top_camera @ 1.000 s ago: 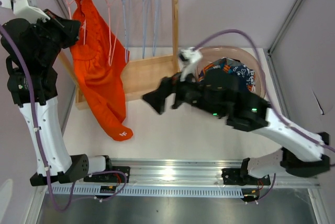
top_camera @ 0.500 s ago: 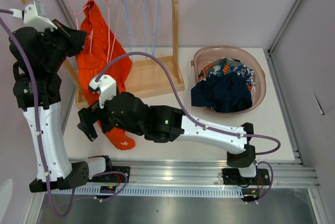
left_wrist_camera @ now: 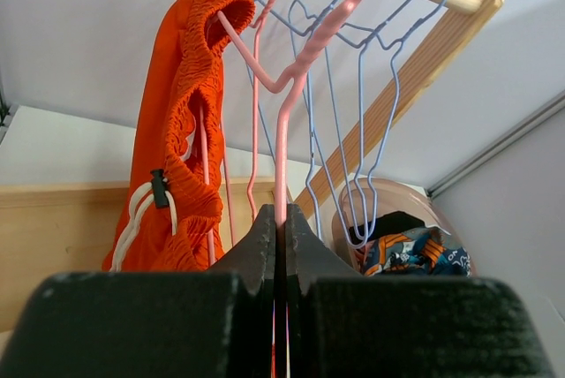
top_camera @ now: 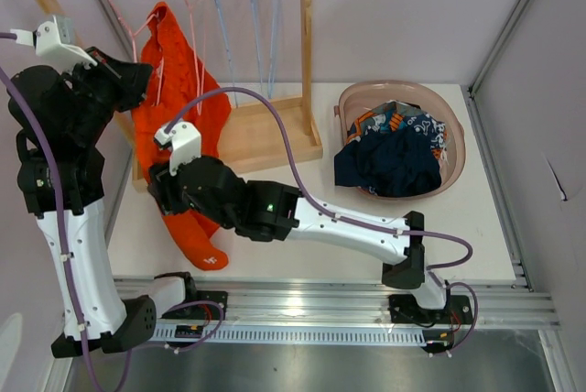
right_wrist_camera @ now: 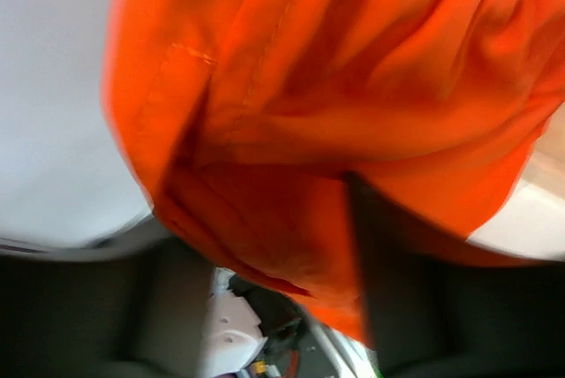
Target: Remove the shorts from the hanger
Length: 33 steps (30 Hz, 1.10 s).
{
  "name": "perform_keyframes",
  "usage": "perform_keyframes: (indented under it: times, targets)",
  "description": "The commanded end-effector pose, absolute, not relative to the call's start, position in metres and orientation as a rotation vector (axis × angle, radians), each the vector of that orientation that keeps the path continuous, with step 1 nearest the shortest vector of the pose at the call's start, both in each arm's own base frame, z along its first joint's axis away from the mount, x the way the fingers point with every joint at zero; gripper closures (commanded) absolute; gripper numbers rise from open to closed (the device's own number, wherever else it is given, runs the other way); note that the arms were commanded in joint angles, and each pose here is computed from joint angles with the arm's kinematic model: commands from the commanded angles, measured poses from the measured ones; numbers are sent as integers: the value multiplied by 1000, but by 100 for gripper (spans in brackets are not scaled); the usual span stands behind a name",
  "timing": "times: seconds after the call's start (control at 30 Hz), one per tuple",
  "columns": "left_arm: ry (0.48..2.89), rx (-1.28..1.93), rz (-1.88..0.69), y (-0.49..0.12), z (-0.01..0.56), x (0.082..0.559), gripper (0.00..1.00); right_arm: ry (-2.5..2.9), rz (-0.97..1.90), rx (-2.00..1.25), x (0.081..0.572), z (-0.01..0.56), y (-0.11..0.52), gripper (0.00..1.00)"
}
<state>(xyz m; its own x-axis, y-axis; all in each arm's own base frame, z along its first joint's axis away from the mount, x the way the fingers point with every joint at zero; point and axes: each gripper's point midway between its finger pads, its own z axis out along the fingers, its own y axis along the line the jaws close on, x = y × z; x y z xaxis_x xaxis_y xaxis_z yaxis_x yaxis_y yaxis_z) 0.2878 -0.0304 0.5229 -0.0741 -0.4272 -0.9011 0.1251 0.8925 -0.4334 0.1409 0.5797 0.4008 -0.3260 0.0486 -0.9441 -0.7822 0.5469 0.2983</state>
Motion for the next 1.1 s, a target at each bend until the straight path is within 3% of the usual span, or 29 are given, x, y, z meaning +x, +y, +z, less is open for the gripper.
perform_keyframes:
  times: [0.0,0.03,0.07,0.47,0.6,0.77,0.97,1.0,1.07]
  targets:
    - [1472,-182,-504,-40,558,274,100,1717,974,-599,130,384,591,60]
    - [1471,-183,-506,-40,558,275,100,1723,978,-600,125,382,591,74]
    - [1468,-181,-507,-40,559,274,100,1726,976,-598,121,378,591,100]
    - [1446,-222,-397,-21,573,283,100,1861,927,-677,-8,305,550,100]
    - [1451,-224,-397,-21,572,285,100,1883,928,-658,-11,295,548,100]
    - [1439,-205,-416,-26,570,268,100,1822,838,-555,42,319,543,100]
    - [1509,-248,-436,-29,527,250,100,1692,769,-402,184,398,537,100]
    - [1490,-251,-435,-30,528,235,100,1657,785,-338,214,433,525,100]
    - [1522,-265,-441,-31,512,231,100,1653,758,-331,242,433,530,100]
